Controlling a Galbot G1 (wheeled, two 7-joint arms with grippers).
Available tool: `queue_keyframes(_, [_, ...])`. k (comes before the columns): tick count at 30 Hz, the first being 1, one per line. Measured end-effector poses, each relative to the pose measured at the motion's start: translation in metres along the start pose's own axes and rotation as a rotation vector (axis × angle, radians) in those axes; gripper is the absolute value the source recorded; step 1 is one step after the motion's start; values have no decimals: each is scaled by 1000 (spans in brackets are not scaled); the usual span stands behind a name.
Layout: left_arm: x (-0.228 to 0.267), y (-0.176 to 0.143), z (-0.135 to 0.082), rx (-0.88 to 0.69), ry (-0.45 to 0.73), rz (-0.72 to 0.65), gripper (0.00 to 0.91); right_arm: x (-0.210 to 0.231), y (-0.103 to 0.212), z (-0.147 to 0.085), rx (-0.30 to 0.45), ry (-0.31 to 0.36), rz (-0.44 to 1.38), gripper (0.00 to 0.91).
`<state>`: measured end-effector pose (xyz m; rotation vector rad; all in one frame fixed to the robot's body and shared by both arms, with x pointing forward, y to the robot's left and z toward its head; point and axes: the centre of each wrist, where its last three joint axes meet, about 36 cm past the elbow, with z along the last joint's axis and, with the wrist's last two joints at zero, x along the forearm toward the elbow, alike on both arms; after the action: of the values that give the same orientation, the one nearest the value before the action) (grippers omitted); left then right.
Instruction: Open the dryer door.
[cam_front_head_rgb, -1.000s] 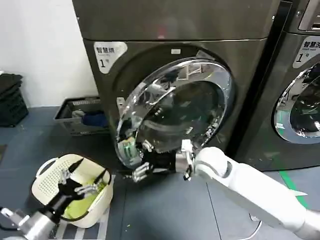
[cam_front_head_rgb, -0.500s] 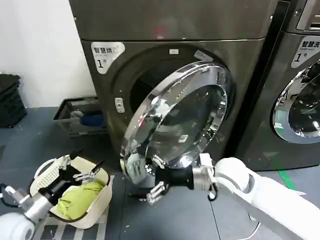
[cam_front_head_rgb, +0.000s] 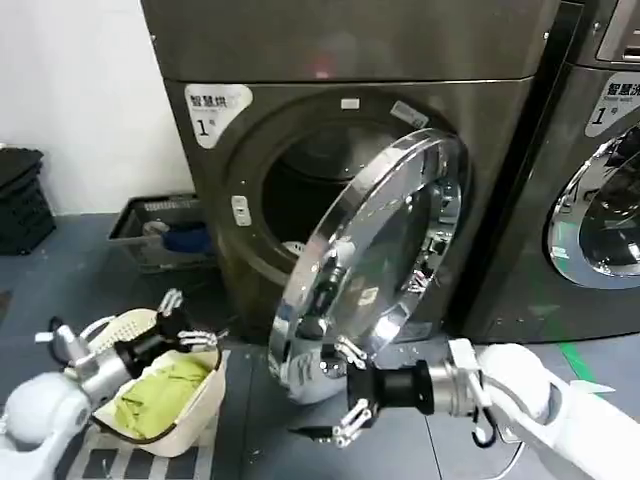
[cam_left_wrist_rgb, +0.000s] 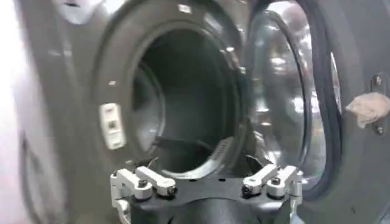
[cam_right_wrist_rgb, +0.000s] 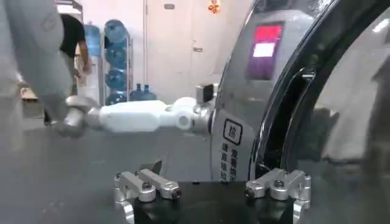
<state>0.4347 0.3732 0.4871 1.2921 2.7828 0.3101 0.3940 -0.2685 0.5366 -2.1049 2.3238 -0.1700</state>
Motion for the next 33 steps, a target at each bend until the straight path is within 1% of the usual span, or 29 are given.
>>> queue_keyframes(4, [-28, 1, 0, -9, -12, 80, 907, 10, 11, 0, -9, -6, 50, 907])
queue_keyframes(8, [-58, -1, -5, -34, -36, 167, 907, 26, 17, 3, -6, -10, 144, 907])
queue_keyframes(14, [-101, -11, -13, -65, -58, 283, 907, 53, 25, 11, 15, 25, 276, 907])
queue_keyframes(17, [-120, -18, -14, -70, -70, 329, 907, 67, 34, 16, 14, 38, 334, 907])
queue_keyframes(20, [-136, -24, -16, -77, -81, 366, 907, 81, 48, 18, 10, 39, 423, 907])
queue_keyframes(25, [-161, -37, -21, -80, -106, 425, 907, 107, 74, 14, 45, 43, 612, 907])
queue_keyframes(28, [-175, -48, -23, -79, -125, 471, 907, 119, 93, 12, 54, 51, 724, 907])
queue_keyframes(33, [-193, -62, -28, -89, -153, 521, 907, 134, 128, 9, 78, 110, 906, 907])
